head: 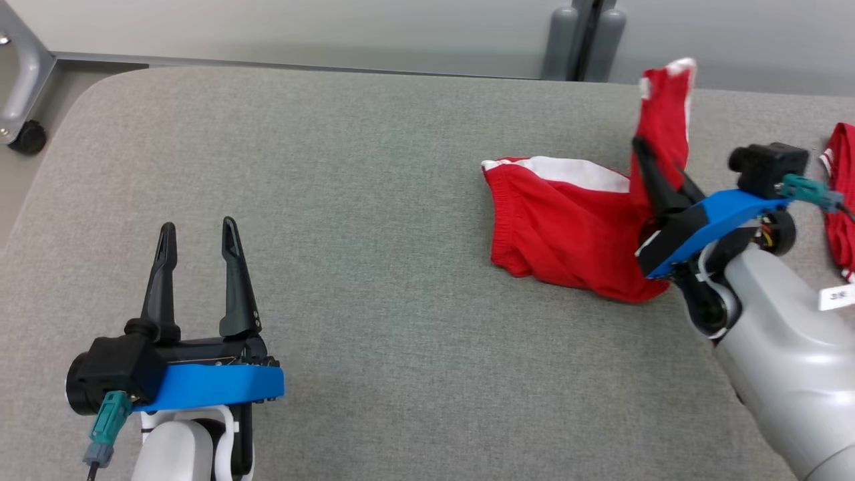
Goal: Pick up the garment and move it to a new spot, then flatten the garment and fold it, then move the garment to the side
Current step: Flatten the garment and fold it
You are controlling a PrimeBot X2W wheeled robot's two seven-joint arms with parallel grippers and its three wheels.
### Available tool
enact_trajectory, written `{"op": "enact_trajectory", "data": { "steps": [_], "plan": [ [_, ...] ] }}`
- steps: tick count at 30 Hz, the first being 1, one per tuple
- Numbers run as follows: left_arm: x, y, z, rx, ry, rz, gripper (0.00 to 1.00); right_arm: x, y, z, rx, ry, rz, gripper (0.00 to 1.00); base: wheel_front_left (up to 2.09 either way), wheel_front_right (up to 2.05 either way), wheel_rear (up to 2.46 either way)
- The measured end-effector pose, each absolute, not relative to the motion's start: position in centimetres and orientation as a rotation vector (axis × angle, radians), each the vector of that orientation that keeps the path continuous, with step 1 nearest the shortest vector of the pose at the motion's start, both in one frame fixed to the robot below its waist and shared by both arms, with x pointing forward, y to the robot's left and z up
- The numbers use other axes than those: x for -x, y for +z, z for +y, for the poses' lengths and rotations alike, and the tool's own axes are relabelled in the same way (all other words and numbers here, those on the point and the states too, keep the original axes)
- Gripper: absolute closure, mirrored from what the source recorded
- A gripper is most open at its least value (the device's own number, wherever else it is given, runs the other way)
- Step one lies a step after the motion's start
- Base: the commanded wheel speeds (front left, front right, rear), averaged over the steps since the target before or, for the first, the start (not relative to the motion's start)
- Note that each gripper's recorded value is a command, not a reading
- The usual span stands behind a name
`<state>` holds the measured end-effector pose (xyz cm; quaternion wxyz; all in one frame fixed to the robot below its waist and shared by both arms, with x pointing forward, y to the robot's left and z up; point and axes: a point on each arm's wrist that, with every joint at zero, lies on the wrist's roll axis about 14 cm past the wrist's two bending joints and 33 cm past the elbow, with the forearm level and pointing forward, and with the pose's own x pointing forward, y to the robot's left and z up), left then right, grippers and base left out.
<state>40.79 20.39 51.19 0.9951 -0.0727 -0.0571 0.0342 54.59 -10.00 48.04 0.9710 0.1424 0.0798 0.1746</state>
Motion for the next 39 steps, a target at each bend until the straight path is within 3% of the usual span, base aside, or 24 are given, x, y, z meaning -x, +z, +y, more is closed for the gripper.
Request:
{"op": "enact_trajectory", "data": {
  "steps": [10,23,24,25,33,39],
  "plan": [
    [-40.0,50.7,21.7,0.152,0.114,-0.098,0.00,-52.4,45.9,-0.3,-0.300,0.559,0.235,1.00,0.00,0.00,0.00],
    [-40.0,50.2,21.7,0.156,0.124,-0.081,0.00,-48.7,42.0,3.1,-0.264,0.656,0.327,1.00,0.00,0.00,0.00],
    [-40.1,50.2,21.6,0.157,0.122,-0.080,0.00,-48.5,41.9,3.3,-0.252,0.666,0.324,0.62,0.00,0.00,0.00],
    [-40.2,50.1,21.5,0.158,0.119,-0.081,0.00,-48.4,41.9,3.5,-0.254,0.669,0.324,0.00,0.00,0.00,0.00],
    [-41.3,50.0,19.8,0.169,0.068,-0.078,0.00,-47.7,44.2,2.9,-0.198,0.704,0.224,0.00,0.00,0.00,0.00],
    [-42.4,50.2,18.0,0.166,0.009,-0.087,0.00,-48.4,47.8,-2.2,-0.176,0.595,0.081,0.00,0.00,0.00,0.00]
  ]
}}
